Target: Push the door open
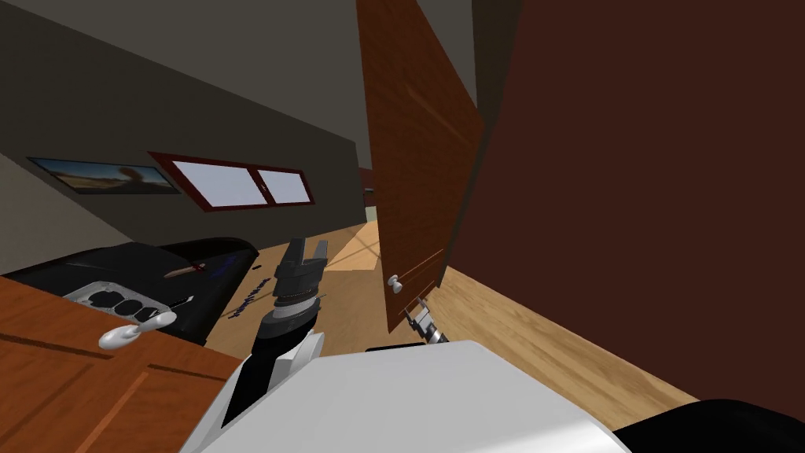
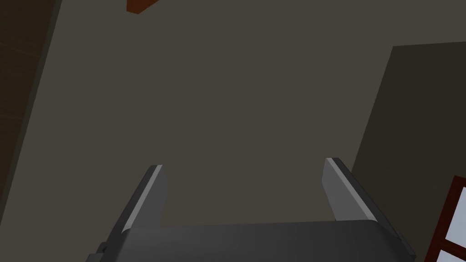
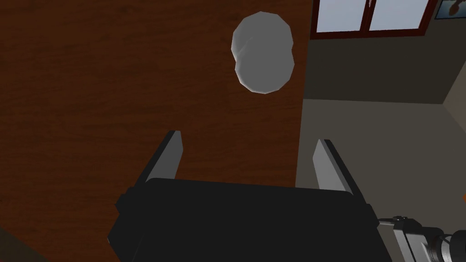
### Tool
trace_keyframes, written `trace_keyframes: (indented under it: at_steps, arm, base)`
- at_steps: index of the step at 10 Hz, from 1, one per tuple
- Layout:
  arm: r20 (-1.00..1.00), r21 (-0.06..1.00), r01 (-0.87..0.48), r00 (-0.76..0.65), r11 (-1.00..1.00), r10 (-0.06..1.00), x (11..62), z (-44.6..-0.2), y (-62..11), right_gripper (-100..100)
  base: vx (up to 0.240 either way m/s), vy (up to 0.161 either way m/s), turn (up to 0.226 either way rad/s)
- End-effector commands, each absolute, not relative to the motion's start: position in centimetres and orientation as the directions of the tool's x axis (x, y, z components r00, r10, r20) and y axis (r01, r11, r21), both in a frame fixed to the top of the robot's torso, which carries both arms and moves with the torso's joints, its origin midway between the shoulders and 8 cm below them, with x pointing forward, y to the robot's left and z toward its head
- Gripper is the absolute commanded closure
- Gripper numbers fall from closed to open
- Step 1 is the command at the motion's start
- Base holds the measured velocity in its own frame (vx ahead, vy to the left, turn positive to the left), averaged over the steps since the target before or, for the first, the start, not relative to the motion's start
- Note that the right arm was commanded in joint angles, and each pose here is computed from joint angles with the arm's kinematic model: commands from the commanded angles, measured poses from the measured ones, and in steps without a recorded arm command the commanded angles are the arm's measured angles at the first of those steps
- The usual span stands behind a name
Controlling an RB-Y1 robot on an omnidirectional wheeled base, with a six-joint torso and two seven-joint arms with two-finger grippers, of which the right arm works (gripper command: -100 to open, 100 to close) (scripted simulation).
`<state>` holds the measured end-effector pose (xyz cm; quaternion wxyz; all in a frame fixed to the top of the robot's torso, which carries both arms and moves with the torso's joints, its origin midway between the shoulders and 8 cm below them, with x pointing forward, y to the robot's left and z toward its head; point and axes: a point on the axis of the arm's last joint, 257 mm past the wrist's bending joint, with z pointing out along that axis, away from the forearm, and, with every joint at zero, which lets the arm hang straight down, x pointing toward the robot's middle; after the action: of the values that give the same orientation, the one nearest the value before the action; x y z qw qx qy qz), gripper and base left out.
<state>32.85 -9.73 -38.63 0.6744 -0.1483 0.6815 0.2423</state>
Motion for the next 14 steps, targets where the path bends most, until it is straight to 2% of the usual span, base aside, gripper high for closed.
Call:
trace_keyframes:
  at_steps: [1,5,6,7,10,14]
  arm:
    - [-0.996,0.086,-0.548,-0.032,0.832,0.082,32.5,-38.7,-9.1,-100]
    - [-1.0,0.008,-0.582,-0.003,0.813,0.007,31.8,-39.1,-7.7,-100]
    - [-1.0,0.022,-0.576,-0.009,0.817,0.02,31.9,-39.1,-7.9,-100]
    - [-1.0,-0.008,-0.584,-0.011,0.812,-0.018,31.8,-39.7,-9.2,-100]
    - [-0.999,-0.027,-0.585,-0.013,0.81,-0.043,32.1,-40.1,-10.1,-100]
    - [-1.0,0.011,-0.567,-0.007,0.824,0.009,33.2,-39.3,-8.1,-100]
  base:
    - [-0.033,-0.001,-0.147]
    - [-0.026,0.003,-0.122]
    - [-0.013,0.001,-0.028]
    - [0.072,0.069,0.027]
    - [0.164,0.113,0.014]
    - [0.165,0.131,0.011]
